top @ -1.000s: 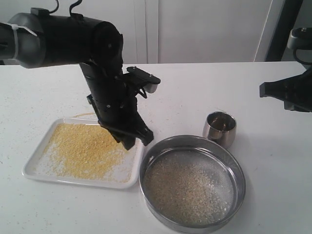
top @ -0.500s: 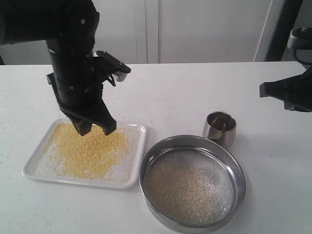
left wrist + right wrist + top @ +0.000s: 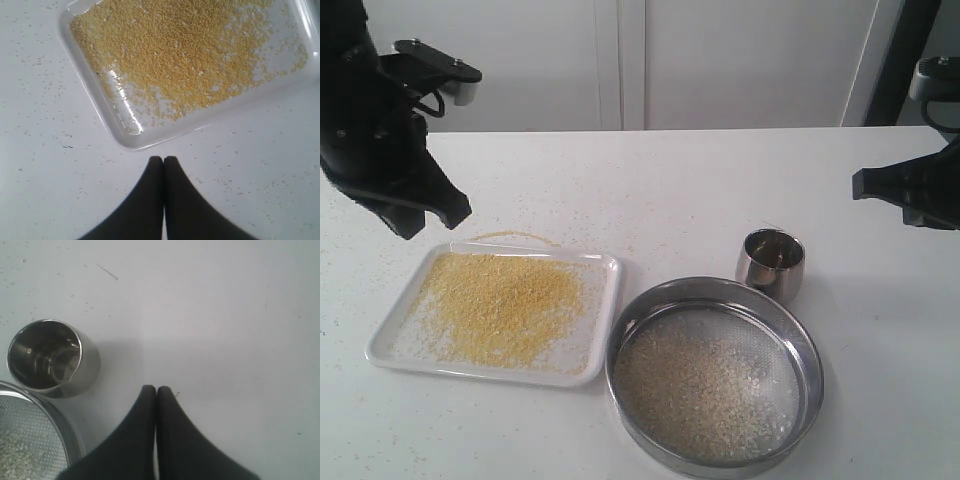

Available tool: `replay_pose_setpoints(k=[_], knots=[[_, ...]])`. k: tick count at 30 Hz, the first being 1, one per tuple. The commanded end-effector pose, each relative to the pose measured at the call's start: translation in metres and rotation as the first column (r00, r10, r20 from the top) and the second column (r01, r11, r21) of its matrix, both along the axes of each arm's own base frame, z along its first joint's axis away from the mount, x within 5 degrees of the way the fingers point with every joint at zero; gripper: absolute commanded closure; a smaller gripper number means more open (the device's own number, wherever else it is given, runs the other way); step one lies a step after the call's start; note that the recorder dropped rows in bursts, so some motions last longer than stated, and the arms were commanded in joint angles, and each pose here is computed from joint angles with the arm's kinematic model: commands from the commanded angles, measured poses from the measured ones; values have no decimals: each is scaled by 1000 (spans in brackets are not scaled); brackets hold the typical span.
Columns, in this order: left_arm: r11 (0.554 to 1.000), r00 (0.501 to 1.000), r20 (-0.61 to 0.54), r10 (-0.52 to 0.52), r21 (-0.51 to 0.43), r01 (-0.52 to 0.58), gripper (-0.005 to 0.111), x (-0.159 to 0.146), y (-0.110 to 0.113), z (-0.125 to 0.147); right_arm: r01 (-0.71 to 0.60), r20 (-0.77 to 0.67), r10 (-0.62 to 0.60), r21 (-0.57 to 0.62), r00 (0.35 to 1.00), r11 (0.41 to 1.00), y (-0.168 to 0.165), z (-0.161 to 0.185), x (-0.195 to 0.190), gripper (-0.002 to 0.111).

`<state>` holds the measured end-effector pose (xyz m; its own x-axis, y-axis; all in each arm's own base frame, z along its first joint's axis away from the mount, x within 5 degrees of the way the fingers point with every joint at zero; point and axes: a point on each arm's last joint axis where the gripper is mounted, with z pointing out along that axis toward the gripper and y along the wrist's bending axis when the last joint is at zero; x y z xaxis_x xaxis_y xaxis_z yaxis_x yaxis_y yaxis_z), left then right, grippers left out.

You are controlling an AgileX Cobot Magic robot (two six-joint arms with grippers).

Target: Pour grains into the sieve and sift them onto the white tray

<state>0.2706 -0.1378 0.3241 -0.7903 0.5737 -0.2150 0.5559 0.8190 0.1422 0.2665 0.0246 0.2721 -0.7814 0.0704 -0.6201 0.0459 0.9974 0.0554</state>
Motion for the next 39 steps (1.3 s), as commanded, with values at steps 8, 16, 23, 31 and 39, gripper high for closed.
replay_pose_setpoints(k=[8,16,23,31,39], knots=[[986,998,39,42,-162,-35,107,-64,26,-4,1,15,-1,-2,1000,1000,-1,2,1,108],[987,999,32,38,-156,-32,107,-74,31,-1,1,17,-1,-2,1000,1000,-1,2,1,108],[973,992,115,45,-231,-17,107,-70,27,3,1,17,-1,-1,1000,1000,-1,2,1,108],[942,930,363,63,-328,65,107,-88,39,13,1,17,-1,-1,1000,1000,-1,2,1,108],[953,910,412,46,-291,83,107,-108,54,1,1,17,-1,-1,1000,1000,-1,2,1,108]])
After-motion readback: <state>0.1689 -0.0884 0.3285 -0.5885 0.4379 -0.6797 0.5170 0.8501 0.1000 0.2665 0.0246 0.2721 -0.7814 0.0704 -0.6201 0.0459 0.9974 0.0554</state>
